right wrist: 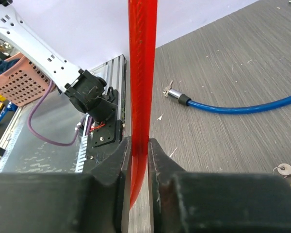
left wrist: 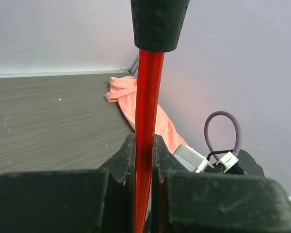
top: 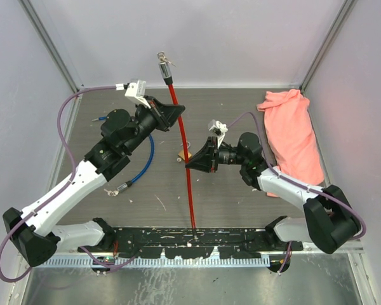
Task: Lock with the key
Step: Adjust the lock.
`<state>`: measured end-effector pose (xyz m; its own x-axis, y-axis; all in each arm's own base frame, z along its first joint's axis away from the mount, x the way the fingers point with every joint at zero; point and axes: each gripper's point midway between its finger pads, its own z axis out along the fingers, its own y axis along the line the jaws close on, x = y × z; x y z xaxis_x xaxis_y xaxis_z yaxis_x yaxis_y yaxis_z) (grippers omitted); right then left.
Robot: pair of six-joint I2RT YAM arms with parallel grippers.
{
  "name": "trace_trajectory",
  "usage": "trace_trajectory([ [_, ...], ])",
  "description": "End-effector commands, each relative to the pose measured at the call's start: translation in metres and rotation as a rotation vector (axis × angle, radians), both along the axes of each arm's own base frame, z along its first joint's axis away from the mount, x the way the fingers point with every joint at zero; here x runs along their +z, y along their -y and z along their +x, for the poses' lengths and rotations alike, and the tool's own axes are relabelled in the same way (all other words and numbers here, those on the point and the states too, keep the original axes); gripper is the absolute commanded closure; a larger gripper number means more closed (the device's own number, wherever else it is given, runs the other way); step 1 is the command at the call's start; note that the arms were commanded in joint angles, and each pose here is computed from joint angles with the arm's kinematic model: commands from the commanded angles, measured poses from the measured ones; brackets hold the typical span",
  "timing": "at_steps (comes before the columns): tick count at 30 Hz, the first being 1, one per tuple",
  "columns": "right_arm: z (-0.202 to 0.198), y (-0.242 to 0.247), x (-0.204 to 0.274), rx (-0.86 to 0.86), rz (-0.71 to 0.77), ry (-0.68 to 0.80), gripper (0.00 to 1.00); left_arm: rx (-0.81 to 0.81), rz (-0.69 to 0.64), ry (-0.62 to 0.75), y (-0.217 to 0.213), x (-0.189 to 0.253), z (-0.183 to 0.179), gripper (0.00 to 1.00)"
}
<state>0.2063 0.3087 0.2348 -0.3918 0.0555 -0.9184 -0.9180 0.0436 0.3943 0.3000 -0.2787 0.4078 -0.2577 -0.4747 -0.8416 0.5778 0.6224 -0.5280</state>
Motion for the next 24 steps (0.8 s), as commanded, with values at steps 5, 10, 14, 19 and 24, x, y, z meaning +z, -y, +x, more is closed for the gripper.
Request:
trace_trajectory([
  [5,0.012,0.008,0.041,-0.031,-0.031,0.101,0.99,0.041,0.041,0.175,-0.019,0.050,-0.009,1.00],
  [10,0.031,0.016,0.027,-0.058,-0.137,0.122,0.99,0.108,0.205,0.189,-0.034,0.028,-0.002,1.00],
  [14,0.048,0.021,0.014,-0.087,-0.240,0.171,0.99,0.114,0.304,0.193,-0.033,0.006,0.006,1.00],
  [19,0.049,0.023,0.012,-0.041,-0.255,0.118,0.90,0.095,0.426,0.206,-0.030,-0.010,0.011,1.00],
  [24,0.040,0.021,0.013,0.003,-0.220,0.110,0.61,0.110,0.410,0.207,-0.035,0.001,0.015,1.00],
])
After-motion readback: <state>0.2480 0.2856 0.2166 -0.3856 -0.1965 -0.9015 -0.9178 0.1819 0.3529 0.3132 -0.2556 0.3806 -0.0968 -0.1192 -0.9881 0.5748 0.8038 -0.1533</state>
